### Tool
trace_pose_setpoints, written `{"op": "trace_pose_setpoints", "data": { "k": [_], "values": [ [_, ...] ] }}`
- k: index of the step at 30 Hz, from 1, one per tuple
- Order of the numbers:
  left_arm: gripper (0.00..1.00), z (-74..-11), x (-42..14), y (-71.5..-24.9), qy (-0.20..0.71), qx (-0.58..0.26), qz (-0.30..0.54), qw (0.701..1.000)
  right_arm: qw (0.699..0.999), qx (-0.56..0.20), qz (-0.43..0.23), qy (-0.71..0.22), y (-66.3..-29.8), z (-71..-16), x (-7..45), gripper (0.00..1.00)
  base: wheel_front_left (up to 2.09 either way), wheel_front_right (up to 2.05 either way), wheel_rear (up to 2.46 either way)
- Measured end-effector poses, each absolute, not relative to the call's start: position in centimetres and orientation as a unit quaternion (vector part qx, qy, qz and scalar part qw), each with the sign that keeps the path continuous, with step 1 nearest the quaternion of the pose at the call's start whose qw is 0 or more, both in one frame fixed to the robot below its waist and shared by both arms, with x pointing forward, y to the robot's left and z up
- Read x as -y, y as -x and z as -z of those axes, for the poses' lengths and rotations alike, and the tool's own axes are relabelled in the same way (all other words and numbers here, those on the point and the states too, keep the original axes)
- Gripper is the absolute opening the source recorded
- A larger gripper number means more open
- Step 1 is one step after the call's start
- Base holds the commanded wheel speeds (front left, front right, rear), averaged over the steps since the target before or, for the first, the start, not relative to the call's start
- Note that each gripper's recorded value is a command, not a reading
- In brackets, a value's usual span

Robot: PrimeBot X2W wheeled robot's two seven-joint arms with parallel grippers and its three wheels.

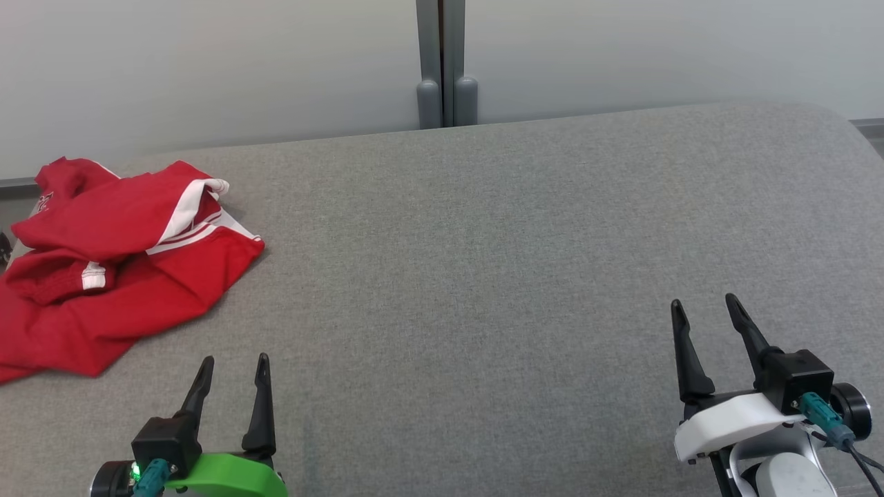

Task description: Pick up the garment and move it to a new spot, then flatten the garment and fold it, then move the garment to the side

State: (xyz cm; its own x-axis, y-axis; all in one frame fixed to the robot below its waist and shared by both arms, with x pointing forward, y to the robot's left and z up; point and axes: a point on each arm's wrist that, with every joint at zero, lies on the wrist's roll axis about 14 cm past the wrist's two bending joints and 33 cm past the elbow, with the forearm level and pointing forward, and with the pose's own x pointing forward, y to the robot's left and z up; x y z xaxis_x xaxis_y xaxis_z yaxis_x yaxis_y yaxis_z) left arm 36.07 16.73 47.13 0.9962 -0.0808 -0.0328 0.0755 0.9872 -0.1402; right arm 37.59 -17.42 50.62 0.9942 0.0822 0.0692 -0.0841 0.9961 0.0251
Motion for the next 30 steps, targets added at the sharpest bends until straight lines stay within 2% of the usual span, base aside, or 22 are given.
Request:
{"op": "trace_pose_setpoints", "data": {
  "k": [16, 30],
  "values": [
    [1.00, -46.72, -16.38, -35.85, 0.051, -0.021, 0.050, 0.997, 0.998, 0.033, -0.050, 0.016, -37.36, -50.27, 17.14, 1.00, 0.00, 0.00, 0.00],
    [1.00, -46.18, -16.40, -35.47, 0.078, -0.029, 0.044, 0.996, 0.998, 0.027, -0.056, 0.011, -37.41, -49.89, 16.70, 1.00, 0.00, 0.00, 0.00]
  ]
}}
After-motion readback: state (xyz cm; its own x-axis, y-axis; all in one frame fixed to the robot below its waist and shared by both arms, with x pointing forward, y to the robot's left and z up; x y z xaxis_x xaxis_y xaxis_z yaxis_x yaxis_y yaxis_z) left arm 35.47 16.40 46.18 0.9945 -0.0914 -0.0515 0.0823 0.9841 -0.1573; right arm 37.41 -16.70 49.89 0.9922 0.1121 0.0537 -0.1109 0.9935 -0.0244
